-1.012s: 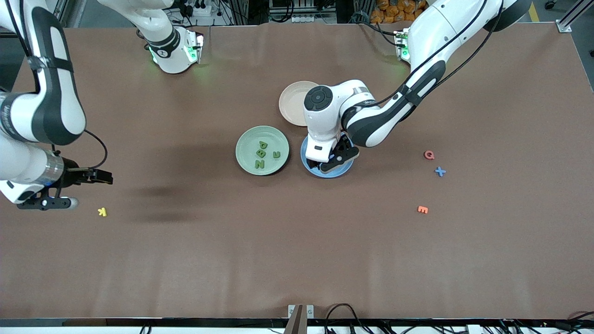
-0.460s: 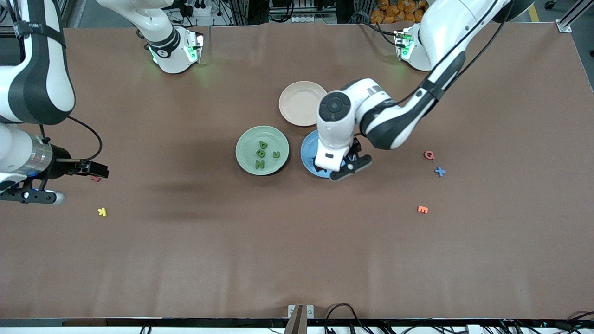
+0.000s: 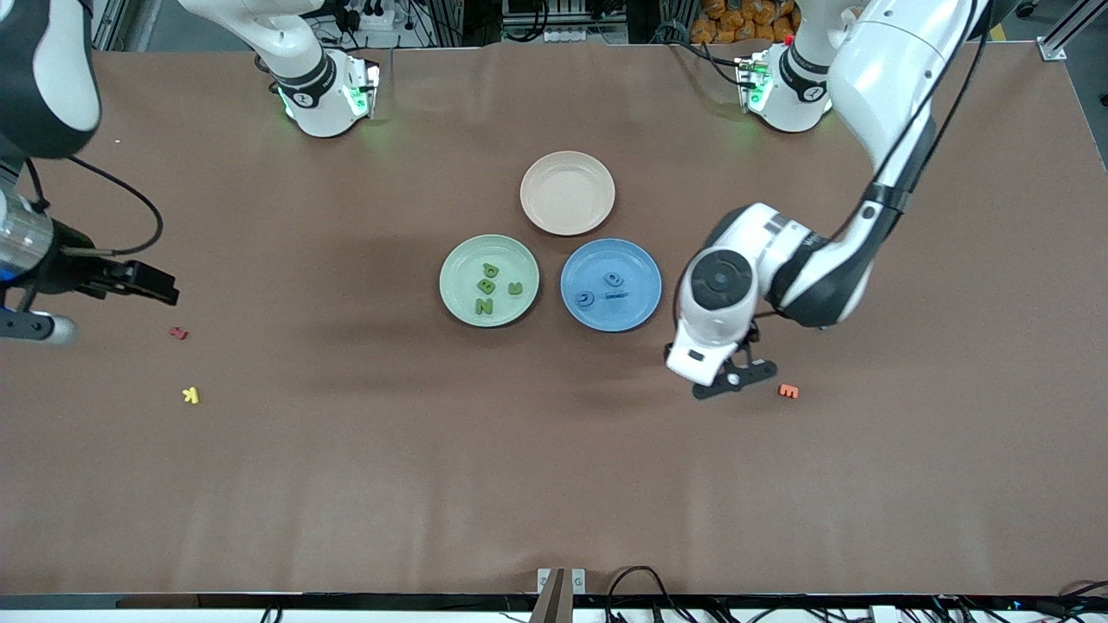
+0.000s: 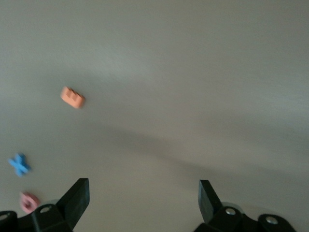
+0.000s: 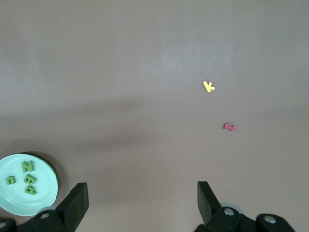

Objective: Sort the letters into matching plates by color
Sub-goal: 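Move the left gripper to the blue X while the right gripper withdraws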

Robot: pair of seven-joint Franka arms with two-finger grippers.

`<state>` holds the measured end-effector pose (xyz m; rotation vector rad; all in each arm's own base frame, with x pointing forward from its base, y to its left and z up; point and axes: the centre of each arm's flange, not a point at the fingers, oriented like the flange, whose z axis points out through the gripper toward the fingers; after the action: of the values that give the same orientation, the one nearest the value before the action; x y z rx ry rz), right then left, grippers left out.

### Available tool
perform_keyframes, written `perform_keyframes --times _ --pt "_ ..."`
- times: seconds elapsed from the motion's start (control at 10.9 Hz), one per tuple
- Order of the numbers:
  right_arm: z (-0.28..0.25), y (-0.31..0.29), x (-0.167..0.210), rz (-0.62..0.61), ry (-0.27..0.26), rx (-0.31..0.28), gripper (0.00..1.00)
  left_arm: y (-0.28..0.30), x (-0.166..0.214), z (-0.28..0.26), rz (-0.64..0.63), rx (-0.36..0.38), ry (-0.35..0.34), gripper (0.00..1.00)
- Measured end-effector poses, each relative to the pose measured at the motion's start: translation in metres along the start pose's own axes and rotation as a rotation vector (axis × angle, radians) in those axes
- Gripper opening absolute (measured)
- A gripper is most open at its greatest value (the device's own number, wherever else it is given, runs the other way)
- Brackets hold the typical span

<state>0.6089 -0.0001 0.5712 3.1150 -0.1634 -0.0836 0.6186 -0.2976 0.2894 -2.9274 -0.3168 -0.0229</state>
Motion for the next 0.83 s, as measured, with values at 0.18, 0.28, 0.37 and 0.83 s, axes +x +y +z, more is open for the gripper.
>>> perform_keyframes --times 0.18,0.28,0.37,0.83 --pt "-0.030 0.001 -0.010 0.003 0.008 0.007 1.00 -0.042 0.027 0.019 0.124 0.034 -0.018 1.00" --pt "-0.044 0.002 -0.014 0.004 0.014 0.008 1.00 -0.060 0.036 0.024 0.147 0.054 -0.021 1.00" --pt "-0.057 0.002 -0.017 0.004 0.023 0.010 1.00 -0.076 0.042 0.029 0.172 0.072 -0.022 1.00" --pt "-0.058 0.006 -0.020 0.009 0.074 0.018 1.00 -0.183 0.065 0.047 0.402 0.012 0.150 1.00"
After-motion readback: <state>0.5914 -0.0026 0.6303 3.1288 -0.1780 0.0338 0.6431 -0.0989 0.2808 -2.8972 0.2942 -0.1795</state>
